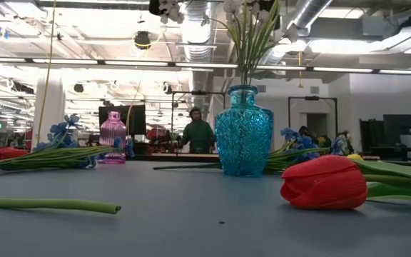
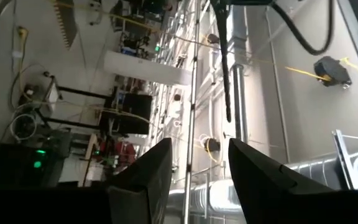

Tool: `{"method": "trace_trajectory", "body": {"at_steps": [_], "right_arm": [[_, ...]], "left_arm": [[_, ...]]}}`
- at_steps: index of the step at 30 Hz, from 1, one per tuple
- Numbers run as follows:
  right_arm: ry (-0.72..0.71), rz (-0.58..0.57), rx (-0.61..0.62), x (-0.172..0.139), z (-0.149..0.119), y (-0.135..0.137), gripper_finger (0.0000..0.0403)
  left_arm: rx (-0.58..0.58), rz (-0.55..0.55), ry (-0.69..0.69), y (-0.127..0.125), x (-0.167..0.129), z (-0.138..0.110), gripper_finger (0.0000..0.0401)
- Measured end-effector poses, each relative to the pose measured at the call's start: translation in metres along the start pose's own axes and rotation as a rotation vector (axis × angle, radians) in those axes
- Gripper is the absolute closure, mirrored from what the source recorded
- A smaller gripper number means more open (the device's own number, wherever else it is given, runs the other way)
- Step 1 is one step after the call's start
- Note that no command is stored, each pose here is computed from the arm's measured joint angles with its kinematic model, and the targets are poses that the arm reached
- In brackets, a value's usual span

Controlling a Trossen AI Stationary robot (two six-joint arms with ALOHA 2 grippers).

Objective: Sort flowers into vase by color
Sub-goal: Put the top white flower into the blue vase

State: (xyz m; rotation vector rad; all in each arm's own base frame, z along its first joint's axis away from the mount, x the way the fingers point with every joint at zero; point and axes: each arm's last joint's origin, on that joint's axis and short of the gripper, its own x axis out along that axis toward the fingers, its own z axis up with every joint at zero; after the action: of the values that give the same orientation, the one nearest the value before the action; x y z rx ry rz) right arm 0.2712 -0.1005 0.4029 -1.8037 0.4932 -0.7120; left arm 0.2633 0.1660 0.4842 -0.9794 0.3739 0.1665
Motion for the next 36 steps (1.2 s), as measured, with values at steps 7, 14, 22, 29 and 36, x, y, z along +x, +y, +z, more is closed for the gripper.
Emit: {"method": "trace_trajectory", "body": {"at_steps": [7, 14, 22, 29, 36], "right_arm": [[-0.057, 0.020, -0.028, 0.028, 0.017, 0.012, 0.0220], [-0.067, -0.016, -0.073, 0.045, 0.033, 0.013, 0.0220], [-0.089, -0.022, -0.072, 0.054, 0.046, 0.016, 0.0224], [-0.094, -0.027, -0.083, 0.057, 0.055, 0.021, 0.0286], [-0.079, -0.024, -0.086, 0.054, 0.057, 0.018, 0.0366]], "left_arm": [[-0.022, 0.033, 0.048, 0.007, 0.015, -0.009, 0.0399], [-0.035, 0.046, 0.065, 0.013, 0.019, -0.011, 0.0399], [-0.039, 0.029, 0.079, 0.012, 0.019, -0.011, 0.0399], [-0.050, 0.008, 0.096, 0.012, 0.018, -0.011, 0.0399], [0.031, 0.013, 0.062, 0.011, 0.019, -0.009, 0.0380]]}}
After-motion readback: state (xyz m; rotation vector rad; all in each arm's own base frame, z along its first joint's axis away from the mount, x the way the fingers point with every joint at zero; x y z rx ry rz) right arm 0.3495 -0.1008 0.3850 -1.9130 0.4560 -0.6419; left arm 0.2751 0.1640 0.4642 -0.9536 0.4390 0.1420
